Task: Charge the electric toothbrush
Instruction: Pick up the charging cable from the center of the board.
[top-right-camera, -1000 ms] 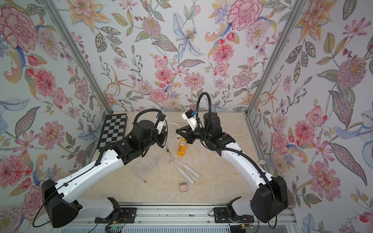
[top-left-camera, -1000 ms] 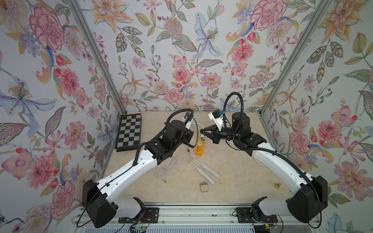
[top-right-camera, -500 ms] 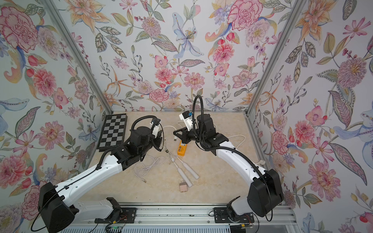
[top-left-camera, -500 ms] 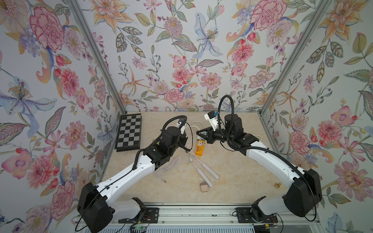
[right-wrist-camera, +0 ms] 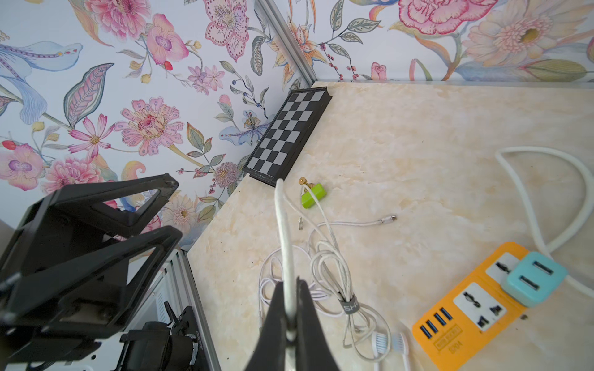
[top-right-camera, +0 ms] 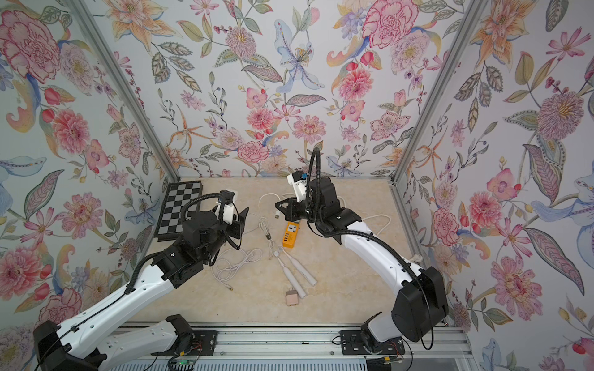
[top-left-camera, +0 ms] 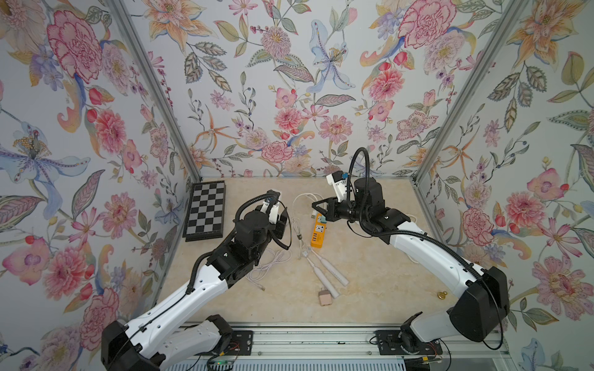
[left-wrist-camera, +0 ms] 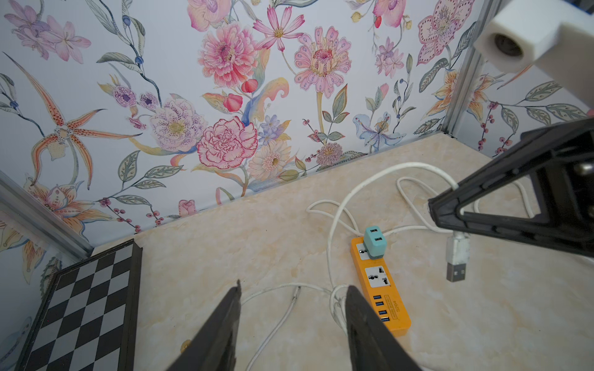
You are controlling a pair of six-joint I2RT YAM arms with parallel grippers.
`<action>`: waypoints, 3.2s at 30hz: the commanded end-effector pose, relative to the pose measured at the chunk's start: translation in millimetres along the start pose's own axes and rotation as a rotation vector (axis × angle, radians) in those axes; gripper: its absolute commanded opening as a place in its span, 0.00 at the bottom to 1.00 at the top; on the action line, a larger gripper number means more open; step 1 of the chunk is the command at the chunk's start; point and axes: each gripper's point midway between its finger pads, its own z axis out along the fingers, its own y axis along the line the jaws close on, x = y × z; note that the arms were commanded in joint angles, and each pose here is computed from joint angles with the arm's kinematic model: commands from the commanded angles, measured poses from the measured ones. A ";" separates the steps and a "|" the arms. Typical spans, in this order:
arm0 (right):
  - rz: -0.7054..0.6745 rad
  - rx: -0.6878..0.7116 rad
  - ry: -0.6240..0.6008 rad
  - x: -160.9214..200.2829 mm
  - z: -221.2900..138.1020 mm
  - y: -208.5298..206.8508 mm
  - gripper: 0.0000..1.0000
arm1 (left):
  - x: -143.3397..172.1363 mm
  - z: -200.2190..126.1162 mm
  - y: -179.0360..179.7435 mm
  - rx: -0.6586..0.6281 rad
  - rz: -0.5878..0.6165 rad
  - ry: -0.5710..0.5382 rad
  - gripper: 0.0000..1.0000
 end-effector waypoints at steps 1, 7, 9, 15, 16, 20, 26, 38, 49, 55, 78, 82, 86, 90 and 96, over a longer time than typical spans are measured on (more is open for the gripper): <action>0.071 0.062 -0.006 -5.5 -0.2 -6.1 0.00 | 0.3 -4.6 -1.7 0.034 -0.059 -0.032 0.57; 0.131 0.071 0.000 -3.1 2.0 -4.0 0.00 | 0.4 -14.2 -20.6 0.167 -0.161 -0.095 0.59; 0.152 0.067 0.005 -2.0 3.6 -2.3 0.00 | 2.9 -15.3 -23.8 0.188 -0.174 -0.110 0.60; 0.168 0.050 0.009 -3.8 6.0 4.5 0.00 | 5.2 -14.1 -38.4 0.266 -0.198 -0.158 0.61; 0.178 0.059 0.005 -4.3 4.6 3.6 0.00 | 5.7 -14.0 -39.7 0.271 -0.193 -0.168 0.61; 0.171 0.038 0.002 -6.2 2.5 13.5 0.00 | 11.3 -9.1 -44.9 0.282 -0.180 -0.184 0.61; 0.088 -0.093 0.000 -10.7 1.6 38.0 0.00 | 2.6 -3.5 -73.3 0.431 -0.212 -0.209 0.61; 0.049 -0.168 -0.005 -7.3 -3.5 50.5 0.00 | -3.7 21.7 -86.5 0.447 -0.205 -0.205 0.45; 0.026 -0.181 -0.016 -6.4 -4.8 52.2 0.00 | -10.2 22.2 -95.2 0.510 -0.225 -0.225 0.21; 0.018 -0.186 -0.016 -4.7 -4.5 51.9 0.00 | -7.4 29.1 -91.8 0.475 -0.220 -0.202 0.07; 0.182 0.047 0.086 -12.2 12.2 34.8 0.65 | 18.7 38.3 -34.9 -0.052 0.263 -0.122 0.00; 0.170 0.055 0.100 -9.7 21.3 38.3 0.57 | 18.5 38.9 -38.6 -0.037 0.296 -0.116 0.00; 0.167 0.054 0.113 -10.6 30.8 38.2 0.52 | 19.4 38.4 -45.7 -0.013 0.313 -0.112 0.00; 0.160 0.064 0.112 -13.3 38.2 36.4 0.46 | 18.6 38.0 -51.6 -0.001 0.332 -0.108 0.00; 0.153 0.071 0.124 -14.0 48.9 32.6 0.29 | 17.2 38.5 -54.2 -0.007 0.351 -0.097 0.00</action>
